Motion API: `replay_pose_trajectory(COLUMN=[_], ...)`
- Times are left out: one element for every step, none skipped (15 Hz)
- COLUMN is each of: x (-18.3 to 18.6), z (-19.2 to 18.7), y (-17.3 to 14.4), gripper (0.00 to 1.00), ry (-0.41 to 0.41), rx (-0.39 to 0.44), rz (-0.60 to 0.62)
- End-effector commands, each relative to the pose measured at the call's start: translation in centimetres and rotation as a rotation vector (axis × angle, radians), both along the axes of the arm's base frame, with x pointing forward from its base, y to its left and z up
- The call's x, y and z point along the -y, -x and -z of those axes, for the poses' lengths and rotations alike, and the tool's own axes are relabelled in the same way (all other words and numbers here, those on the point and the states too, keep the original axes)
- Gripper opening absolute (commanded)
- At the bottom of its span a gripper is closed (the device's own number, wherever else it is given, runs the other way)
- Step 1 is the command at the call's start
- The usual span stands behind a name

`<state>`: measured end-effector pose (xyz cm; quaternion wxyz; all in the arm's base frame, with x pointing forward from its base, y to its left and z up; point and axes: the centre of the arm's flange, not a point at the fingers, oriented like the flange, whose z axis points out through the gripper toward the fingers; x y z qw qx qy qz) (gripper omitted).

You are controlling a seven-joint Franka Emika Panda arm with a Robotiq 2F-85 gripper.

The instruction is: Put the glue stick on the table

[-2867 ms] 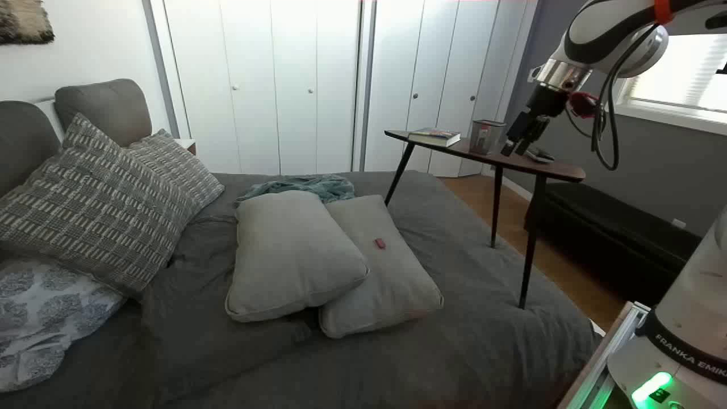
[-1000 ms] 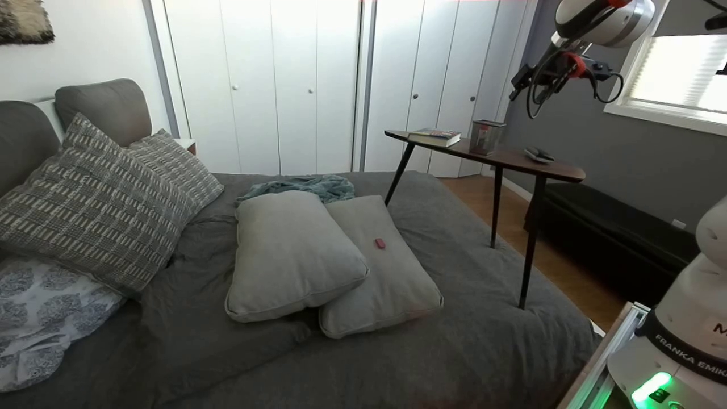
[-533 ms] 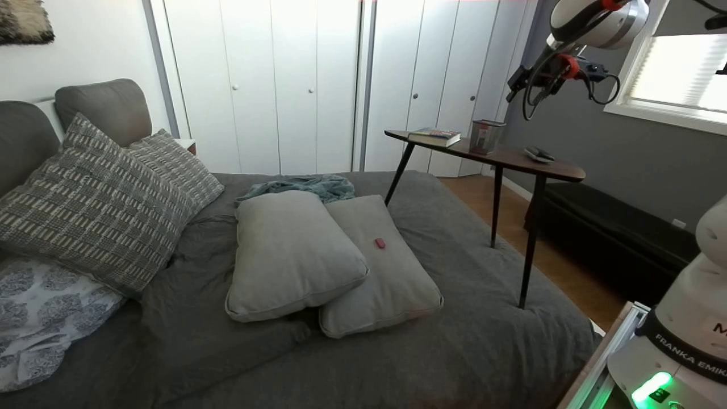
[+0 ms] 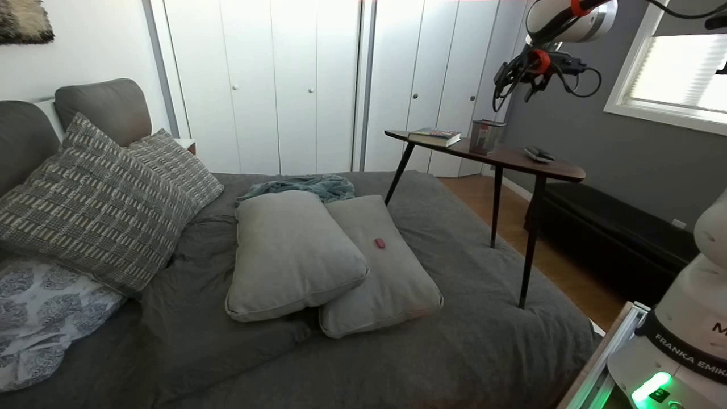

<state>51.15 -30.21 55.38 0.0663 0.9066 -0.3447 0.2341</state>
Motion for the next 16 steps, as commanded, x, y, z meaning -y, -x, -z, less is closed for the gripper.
replay_pose_trajectory(x=[4.1,4.7,5.4,6.2,3.2,4.0,4.5,4.8,4.9,5.3,5.9,6.8,7.4,8.1,8.7,9.1], z=[-1.3,-1.1,-1.1,-0.7,0.1,0.2,0.4,0.7,0.8,1.2,1.3,1.4,1.6,2.0,2.3,2.5], y=[-3.7,-4.2,-5.0,-5.7,-2.7,-3.3,-3.7,-4.1,-4.4,-5.2,-5.7,-6.3,-6.8,-7.4,-7.9,-8.3], gripper=[1.00,1.00,1.00,1.00,1.00,1.00,1.00,1.00,1.00,1.00,1.00,1.00,1.00,0.99,0.88,0.84], ry=[-0.091,-0.133,-0.151,-0.125,-0.119,-0.115,-0.111,-0.108,-0.106,-0.109,-0.110,-0.113,-0.116,-0.118,-0.120,-0.124], rx=[-0.031,-0.047,-0.070,-0.071,-0.052,-0.060,-0.066,-0.069,-0.072,-0.099,-0.100,-0.109,-0.117,-0.121,-0.128,-0.136], rz=[-0.041,-0.062,-0.085,-0.048,-0.060,-0.052,-0.047,-0.045,-0.045,-0.037,-0.032,-0.036,-0.024,-0.009,-0.005,-0.002])
